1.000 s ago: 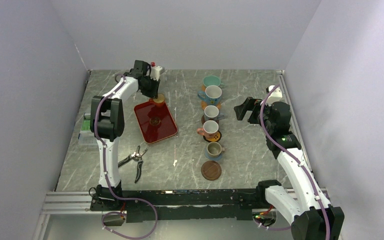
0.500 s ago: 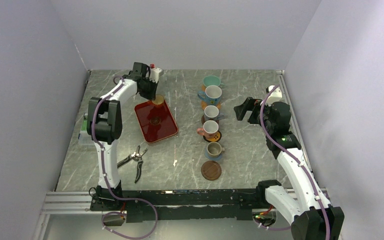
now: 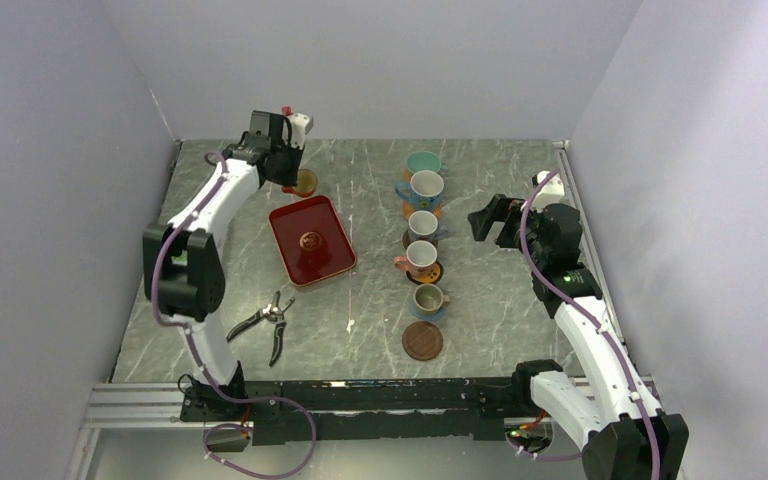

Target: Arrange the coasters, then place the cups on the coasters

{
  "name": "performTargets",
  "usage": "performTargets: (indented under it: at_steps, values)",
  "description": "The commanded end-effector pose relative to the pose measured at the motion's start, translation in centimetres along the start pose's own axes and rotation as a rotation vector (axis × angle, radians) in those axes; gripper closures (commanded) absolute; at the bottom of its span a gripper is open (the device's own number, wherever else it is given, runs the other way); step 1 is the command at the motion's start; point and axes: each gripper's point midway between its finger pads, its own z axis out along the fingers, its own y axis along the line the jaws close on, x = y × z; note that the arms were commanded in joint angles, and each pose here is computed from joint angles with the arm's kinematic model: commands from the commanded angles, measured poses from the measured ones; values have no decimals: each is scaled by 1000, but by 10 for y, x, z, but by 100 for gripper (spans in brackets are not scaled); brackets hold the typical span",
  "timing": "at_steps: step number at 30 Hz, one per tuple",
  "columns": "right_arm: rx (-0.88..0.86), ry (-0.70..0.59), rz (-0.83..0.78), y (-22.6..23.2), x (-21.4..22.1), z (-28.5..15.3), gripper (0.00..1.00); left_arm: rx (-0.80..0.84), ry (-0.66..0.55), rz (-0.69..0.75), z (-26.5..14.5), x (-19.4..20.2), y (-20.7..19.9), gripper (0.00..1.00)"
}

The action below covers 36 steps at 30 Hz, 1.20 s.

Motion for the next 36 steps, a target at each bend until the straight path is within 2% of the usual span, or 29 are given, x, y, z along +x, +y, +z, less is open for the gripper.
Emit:
performTargets:
  at_steps: [1,5,14,21,25,36]
  values:
    - [-36,-54,-25,8,-14,-1,0,-52,5,-50,-52,10,-27,97]
    - [-37,-53,-24,8,-13,-1,0,-115,110,-34,-85,44,-56,97]
    - [-26,-64,-30,7,-17,-2,0,0,229,-56,-134,111,-174,97]
    - [-6,-88,-30,6,-25,-8,0,192,145,-30,-152,138,-280,97]
    - [-10,-104,-30,8,-28,-12,0,259,102,-20,-154,145,-321,97]
    - [33,-138,-26,3,-36,-24,0,339,79,24,-138,155,-369,97]
